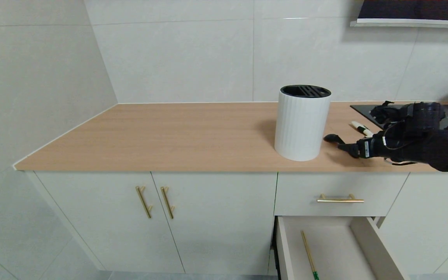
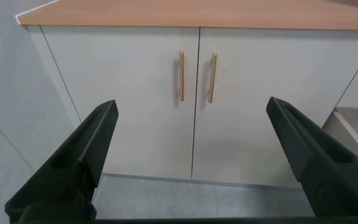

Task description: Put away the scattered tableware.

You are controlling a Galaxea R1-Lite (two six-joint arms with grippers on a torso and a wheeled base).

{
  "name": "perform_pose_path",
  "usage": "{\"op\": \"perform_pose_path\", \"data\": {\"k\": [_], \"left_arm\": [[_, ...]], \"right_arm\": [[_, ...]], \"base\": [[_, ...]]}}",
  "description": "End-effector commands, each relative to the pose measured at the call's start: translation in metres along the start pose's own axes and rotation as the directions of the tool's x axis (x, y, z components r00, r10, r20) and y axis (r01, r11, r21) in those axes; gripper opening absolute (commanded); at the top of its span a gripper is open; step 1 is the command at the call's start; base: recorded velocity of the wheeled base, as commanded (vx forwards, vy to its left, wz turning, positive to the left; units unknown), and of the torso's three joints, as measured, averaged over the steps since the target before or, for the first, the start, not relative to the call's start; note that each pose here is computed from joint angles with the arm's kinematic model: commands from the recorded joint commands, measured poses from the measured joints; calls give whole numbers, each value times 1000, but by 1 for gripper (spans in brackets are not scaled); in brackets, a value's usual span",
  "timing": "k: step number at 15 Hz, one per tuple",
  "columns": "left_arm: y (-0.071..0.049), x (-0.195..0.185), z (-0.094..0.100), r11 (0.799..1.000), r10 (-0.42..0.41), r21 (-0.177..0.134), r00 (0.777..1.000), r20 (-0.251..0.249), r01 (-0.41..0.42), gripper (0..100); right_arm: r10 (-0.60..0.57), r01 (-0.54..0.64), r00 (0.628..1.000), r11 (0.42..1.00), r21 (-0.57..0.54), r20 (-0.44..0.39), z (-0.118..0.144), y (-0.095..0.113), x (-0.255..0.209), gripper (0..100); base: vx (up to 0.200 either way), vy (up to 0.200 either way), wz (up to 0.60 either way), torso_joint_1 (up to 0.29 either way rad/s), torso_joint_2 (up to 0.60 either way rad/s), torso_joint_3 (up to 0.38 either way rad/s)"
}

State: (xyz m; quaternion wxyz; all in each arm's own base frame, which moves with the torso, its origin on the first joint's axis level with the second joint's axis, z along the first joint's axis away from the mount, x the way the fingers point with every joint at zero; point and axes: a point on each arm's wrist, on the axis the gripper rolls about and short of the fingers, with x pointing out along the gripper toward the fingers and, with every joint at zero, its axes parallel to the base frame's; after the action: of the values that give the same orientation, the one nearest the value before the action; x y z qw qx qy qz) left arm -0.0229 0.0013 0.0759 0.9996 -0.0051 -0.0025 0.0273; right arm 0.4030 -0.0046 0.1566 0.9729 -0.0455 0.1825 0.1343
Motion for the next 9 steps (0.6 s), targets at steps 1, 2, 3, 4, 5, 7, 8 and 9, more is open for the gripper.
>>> {"op": "perform_pose_path", "data": {"k": [1, 2, 3, 4, 5, 7, 8, 9], "left_arm": [[0, 0, 0, 1000, 1, -1, 1000, 0, -1, 100], [0, 0, 0, 1000, 1, -1, 1000, 0, -1, 100], [0, 0, 0, 1000, 1, -1, 1000, 0, -1, 100], [0, 0, 0, 1000, 1, -1, 1000, 0, -1, 100], [0, 0, 0, 1000, 1, -1, 1000, 0, -1, 100], [0, 0, 0, 1000, 1, -1, 1000, 0, -1, 100], [0, 0, 0, 1000, 1, -1, 1000, 0, -1, 100], [0, 0, 0, 1000, 1, -1, 1000, 0, -1, 100]], "right_arm": [[7, -6, 999, 1000, 11, -42, -20, -5, 31, 100], [3, -3, 999, 1000, 13, -38, -20, -6, 34, 100], [3, -3, 999, 1000, 15, -40, -21, -8, 39, 100], [1, -1, 999, 1000, 15, -36, -21, -8, 41, 100], [1, 0, 999, 1000, 16, -34, -20, -9, 42, 100], [0, 1, 999, 1000, 25, -37, -22, -9, 45, 100], [-3, 4, 999, 1000, 25, -41, -24, -10, 46, 100], [-4, 5, 999, 1000, 26, -43, -24, -10, 47, 0]], "base": [[0, 0, 0, 0, 0, 0], [0, 0, 0, 0, 0, 0], [0, 0, 0, 0, 0, 0], [0, 0, 0, 0, 0, 0], [0, 0, 0, 0, 0, 0], [0, 0, 0, 0, 0, 0], [0, 0, 0, 0, 0, 0], [0, 0, 0, 0, 0, 0]]}}
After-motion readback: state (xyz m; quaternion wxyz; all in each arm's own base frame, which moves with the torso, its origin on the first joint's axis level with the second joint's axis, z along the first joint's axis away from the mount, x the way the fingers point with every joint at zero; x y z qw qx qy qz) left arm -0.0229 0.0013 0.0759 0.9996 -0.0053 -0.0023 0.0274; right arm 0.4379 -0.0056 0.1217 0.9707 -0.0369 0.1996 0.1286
